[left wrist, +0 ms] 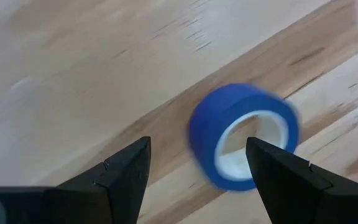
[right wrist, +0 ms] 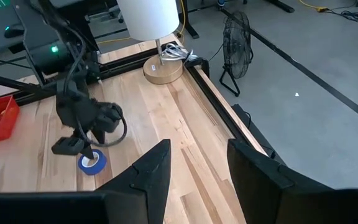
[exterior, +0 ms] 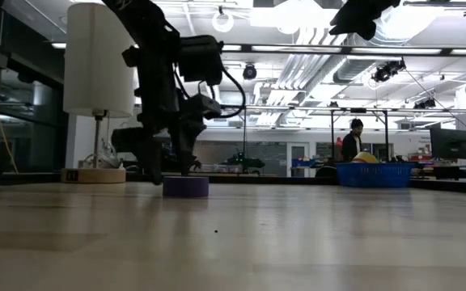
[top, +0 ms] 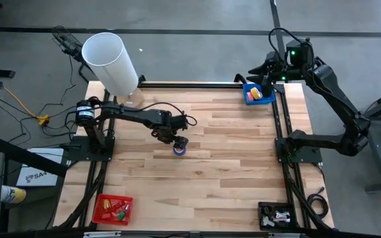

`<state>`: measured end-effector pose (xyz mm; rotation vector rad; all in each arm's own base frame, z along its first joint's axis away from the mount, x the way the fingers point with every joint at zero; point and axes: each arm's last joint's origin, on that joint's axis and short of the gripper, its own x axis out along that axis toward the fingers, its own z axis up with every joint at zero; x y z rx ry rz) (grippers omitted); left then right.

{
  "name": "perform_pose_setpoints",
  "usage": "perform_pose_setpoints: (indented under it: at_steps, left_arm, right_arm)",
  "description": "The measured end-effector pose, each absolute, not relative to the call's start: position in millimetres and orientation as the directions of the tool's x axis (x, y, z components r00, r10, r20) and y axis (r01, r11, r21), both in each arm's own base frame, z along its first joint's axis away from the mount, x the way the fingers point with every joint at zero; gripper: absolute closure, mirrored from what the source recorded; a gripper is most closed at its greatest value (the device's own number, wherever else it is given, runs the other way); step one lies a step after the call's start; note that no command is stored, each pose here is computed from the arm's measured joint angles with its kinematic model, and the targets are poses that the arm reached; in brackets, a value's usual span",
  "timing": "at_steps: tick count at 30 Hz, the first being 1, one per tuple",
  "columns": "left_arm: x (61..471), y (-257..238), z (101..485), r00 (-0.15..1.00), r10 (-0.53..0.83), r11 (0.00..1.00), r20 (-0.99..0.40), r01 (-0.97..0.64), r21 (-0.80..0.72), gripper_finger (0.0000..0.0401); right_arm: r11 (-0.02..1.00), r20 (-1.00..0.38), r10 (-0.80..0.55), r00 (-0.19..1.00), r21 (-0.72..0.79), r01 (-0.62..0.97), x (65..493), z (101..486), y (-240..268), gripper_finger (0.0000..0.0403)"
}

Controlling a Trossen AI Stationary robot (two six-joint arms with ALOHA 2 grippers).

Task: Pick and place Stapler, Stapler remover, tape
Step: Put the blue tape into the blue bin

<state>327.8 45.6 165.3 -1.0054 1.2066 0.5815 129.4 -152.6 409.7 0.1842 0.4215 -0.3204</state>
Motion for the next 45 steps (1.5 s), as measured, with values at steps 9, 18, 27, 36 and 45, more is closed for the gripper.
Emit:
perform_pose_setpoints:
  at_steps: [9,18,27,36,45]
  left_arm:
    - [331.0,42.6,150.8,0.239,-0.133,0.461,-0.962,-0.844,-0.274,0.0142]
    - [329.8,42.3,149.1,0.223,-0.140,0.457,-0.965,-0.850,-0.263,0.0205]
    - [327.8,42.8,147.5,0.207,-0.149,0.453,-0.967,-0.855,-0.253,0.0332]
    - [329.9,42.7,148.8,0.219,-0.161,0.465,-0.962,-0.843,-0.269,0.0364]
    - [352.2,46.1,173.8,0.326,-0.099,0.543,-0.940,-0.774,-0.325,0.0364]
  right_arm:
    - [0.933,-0.436,-0.261,0.861,0.115,0.341,129.2,408.8,-152.2,0.0253]
    - [0.934,-0.436,-0.257,0.862,0.118,0.338,129.1,408.7,-152.0,0.0253]
    - [0.934,-0.436,-0.258,0.862,0.118,0.338,129.2,408.8,-152.0,0.0253]
    - [0.936,-0.435,-0.259,0.862,0.107,0.336,129.2,408.8,-152.1,0.0253]
    - [0.938,-0.436,-0.259,0.862,0.101,0.333,129.2,408.8,-152.1,0.0253]
